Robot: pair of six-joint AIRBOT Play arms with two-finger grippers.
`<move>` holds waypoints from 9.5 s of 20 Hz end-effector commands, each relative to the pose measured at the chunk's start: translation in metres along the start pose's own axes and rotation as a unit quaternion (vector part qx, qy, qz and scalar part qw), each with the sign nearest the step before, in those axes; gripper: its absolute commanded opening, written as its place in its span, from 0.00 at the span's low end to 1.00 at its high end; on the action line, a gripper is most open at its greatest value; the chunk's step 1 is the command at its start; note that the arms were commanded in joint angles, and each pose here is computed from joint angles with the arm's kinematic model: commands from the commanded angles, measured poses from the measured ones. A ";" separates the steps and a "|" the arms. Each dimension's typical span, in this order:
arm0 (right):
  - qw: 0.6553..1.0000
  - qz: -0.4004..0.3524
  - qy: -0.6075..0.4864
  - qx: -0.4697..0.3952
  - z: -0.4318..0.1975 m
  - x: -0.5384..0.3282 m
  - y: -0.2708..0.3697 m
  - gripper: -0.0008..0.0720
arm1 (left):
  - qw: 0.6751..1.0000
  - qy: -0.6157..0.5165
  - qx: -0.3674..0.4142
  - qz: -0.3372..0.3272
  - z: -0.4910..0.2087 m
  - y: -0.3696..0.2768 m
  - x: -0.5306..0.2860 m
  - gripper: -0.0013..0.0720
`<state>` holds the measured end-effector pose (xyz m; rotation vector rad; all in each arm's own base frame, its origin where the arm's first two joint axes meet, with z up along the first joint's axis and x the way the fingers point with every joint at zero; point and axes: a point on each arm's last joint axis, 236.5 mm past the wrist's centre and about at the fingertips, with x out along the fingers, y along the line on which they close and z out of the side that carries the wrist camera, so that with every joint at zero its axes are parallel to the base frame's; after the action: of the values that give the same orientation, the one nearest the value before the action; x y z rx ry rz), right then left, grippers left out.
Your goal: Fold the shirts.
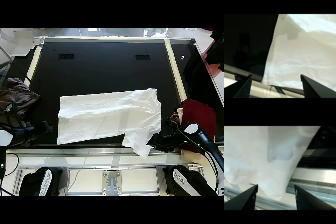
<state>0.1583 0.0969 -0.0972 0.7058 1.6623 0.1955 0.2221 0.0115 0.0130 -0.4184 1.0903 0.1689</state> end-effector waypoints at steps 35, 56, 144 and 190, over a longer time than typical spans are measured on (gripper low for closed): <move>0.991 0.082 -0.058 -0.083 0.018 -0.012 0.067 0.04 | 0.920 0.105 -0.374 -0.062 -0.083 0.004 0.099 0.59; 0.947 0.058 -0.230 -0.216 0.100 -0.159 0.159 0.03 | 0.978 -0.147 -0.080 -0.123 0.125 -0.039 -0.028 0.03; 0.894 0.134 -0.059 -0.423 0.151 -0.093 0.364 0.03 | 0.899 0.113 0.412 -0.098 0.004 -0.271 0.193 0.03; 0.976 0.160 0.046 -0.143 0.199 0.136 0.337 0.88 | 0.960 -0.096 0.247 0.092 0.207 -0.057 -0.038 0.03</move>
<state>0.4603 0.3660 -0.0806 0.6167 1.5117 0.6353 0.3937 0.0464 0.1432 0.1470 0.9348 0.0930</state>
